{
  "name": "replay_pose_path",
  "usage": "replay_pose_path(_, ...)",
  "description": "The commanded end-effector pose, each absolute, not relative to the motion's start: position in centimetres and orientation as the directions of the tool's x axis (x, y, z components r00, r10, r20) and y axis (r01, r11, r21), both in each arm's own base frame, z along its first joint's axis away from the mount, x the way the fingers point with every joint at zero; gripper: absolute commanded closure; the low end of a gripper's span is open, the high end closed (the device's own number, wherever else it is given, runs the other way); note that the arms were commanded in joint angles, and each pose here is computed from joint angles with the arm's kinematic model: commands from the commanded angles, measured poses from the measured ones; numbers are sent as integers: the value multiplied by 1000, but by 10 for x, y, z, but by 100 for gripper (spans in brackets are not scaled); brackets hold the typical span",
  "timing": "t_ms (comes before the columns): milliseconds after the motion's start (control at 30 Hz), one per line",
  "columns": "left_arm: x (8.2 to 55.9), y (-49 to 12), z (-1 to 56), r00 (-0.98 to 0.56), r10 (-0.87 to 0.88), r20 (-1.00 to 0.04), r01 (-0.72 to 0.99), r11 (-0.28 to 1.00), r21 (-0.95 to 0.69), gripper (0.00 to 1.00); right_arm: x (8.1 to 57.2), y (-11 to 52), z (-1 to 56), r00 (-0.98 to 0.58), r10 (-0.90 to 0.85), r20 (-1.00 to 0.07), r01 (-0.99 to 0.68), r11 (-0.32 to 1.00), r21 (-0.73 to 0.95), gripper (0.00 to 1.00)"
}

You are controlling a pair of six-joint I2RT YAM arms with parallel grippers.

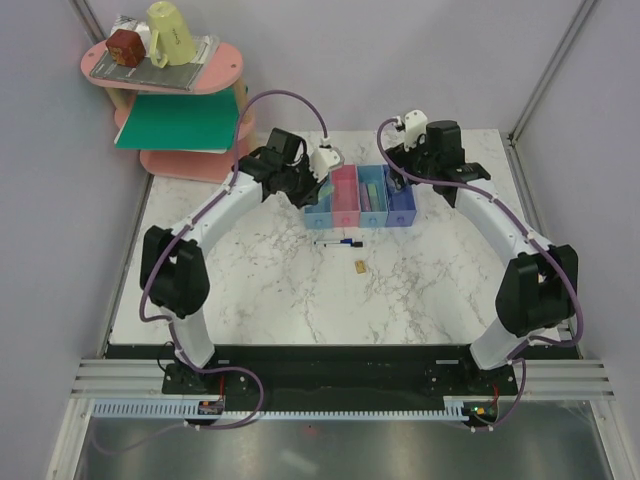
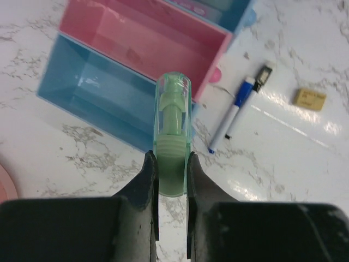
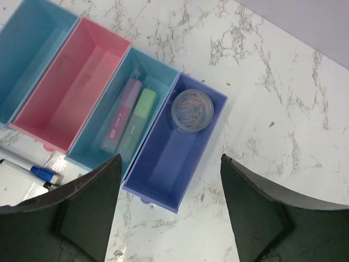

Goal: Sort the stationery into containers
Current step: Place the pen in the storage box.

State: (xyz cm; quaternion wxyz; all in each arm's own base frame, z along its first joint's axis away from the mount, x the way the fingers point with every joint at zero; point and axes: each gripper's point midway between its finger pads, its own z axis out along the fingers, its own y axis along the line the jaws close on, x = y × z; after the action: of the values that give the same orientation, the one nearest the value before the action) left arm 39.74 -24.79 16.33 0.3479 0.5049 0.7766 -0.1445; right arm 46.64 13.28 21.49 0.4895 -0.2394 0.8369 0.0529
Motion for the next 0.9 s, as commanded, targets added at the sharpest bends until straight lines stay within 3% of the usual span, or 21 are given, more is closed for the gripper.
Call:
replay_pose_path(0, 436, -263, 160, -449, 547, -707, 770, 638, 4, 98, 458, 127, 230, -382, -321, -867, -433, 890, -139, 20)
replay_pose_path(233, 491, -263, 139, -503, 522, -689, 671, 738, 70, 98, 411, 148, 198, -413, -411, -812, -635, 769, -66, 21)
replay_pose_path(667, 506, -244, 100, -563, 544, -622, 599, 787, 146, 98, 343, 183, 169, -440, -463, -769, -765, 642, 51, 22)
replay_pose_path(867, 504, -245, 101, -554, 554, -622, 611, 777, 148, 73, 313, 214, 132, -434, -554, -710, -826, 559, 69, 22)
